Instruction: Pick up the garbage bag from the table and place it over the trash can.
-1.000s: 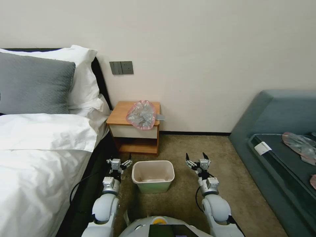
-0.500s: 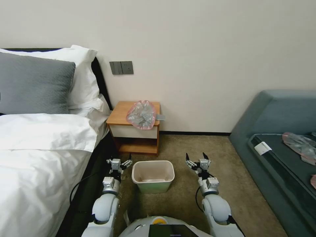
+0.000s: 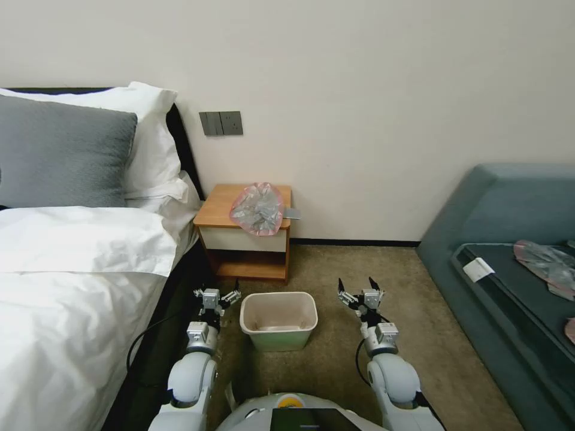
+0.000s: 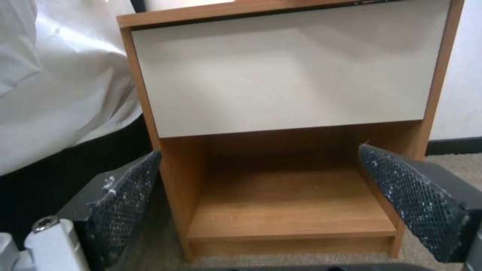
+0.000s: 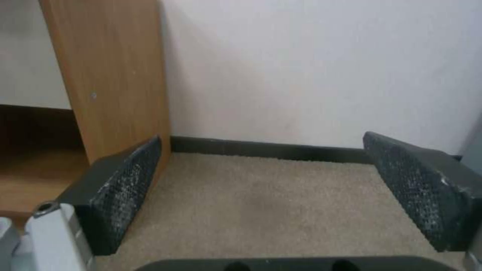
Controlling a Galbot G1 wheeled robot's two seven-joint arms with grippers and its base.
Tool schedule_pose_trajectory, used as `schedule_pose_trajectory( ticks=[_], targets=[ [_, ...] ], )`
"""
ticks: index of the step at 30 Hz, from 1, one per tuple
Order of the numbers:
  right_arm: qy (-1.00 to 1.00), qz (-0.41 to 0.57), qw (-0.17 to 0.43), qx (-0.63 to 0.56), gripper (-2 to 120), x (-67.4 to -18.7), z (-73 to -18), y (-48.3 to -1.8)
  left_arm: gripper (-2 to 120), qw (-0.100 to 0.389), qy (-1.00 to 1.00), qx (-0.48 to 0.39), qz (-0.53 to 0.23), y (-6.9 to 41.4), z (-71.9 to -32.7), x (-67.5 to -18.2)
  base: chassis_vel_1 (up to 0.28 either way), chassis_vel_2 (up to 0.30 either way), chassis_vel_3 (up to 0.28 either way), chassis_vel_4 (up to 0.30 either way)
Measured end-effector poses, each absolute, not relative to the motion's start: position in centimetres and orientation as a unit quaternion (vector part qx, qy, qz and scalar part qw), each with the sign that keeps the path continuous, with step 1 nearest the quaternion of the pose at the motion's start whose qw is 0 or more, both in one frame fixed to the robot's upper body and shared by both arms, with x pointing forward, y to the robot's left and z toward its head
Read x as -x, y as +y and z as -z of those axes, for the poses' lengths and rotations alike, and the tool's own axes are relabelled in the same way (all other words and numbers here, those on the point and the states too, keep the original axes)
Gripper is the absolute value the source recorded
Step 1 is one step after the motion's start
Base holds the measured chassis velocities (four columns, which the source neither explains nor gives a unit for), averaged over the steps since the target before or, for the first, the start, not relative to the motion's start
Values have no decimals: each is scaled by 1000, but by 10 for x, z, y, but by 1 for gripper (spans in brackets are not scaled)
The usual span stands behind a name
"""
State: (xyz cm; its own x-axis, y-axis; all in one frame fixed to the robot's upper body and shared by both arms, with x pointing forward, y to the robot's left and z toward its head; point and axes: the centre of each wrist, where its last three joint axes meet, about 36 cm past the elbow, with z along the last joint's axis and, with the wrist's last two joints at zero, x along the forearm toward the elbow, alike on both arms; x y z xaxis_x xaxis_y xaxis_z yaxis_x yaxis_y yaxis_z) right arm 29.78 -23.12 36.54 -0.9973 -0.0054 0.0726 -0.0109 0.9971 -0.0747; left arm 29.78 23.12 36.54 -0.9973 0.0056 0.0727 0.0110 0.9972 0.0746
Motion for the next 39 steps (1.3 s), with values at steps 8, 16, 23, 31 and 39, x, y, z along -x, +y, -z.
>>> schedule_pose_trajectory(
  ticks=[8, 16, 23, 31, 39],
  targets=[
    [-999, -37, 34, -3, 100, -296, -369, -231, 100, 22, -999, -2, 36, 235, -381, -297, 0, 0, 0, 0],
    [-999, -34, 14, 13, 100, -277, -422, -225, 100, -55, -998, -29, 27, 248, -470, -281, 0, 0, 0, 0],
    [-999, -33, -4, 32, 100, -257, -471, -221, 100, -105, -994, -32, 18, 248, -528, -261, 0, 0, 0, 0],
    [-998, -33, -7, 56, 100, -233, -514, -220, 100, -65, -997, -23, 32, 244, -518, -247, 0, 0, 0, 0],
    [-997, 34, 54, 47, 100, -228, -513, -216, 100, -52, -997, -36, 36, 245, -493, -249, 0, 0, 0, 0]
  ],
)
